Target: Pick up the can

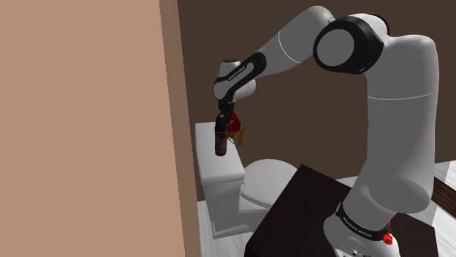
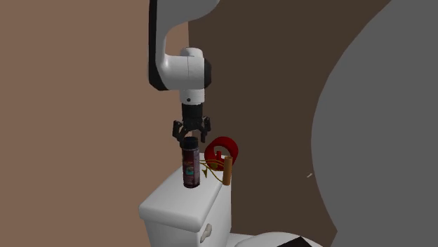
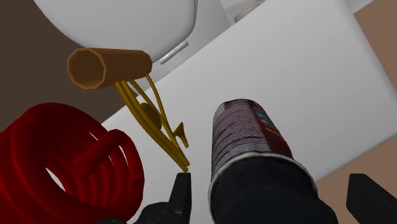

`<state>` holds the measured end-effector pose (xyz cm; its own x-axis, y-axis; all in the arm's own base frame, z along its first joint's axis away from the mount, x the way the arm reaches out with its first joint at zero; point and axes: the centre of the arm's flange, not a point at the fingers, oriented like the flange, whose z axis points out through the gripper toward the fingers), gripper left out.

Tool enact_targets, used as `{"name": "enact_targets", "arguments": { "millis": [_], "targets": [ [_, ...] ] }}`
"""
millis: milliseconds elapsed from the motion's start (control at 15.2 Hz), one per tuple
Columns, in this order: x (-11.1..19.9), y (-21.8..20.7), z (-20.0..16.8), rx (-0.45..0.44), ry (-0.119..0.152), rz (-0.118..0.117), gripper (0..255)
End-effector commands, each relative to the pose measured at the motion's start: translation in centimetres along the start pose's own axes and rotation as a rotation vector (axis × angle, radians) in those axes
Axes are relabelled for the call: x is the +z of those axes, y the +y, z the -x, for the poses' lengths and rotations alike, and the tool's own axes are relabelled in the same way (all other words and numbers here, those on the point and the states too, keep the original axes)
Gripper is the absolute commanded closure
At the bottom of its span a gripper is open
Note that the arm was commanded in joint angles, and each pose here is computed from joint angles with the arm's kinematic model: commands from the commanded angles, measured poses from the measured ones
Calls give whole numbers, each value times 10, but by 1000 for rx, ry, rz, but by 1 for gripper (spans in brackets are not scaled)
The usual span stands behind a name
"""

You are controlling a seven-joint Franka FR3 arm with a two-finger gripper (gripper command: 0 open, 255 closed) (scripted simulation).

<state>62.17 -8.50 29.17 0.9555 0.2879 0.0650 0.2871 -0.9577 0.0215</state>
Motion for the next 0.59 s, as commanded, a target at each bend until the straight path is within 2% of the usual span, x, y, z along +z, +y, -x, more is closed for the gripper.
{"name": "enact_targets", "arguments": {
  "millis": [0,66,528],
  "targets": [
    [3,0,0,0,1,0,0],
    [4,0,0,0,1,0,255],
    [3,0,-1,0,1,0,255]
  ]
}}
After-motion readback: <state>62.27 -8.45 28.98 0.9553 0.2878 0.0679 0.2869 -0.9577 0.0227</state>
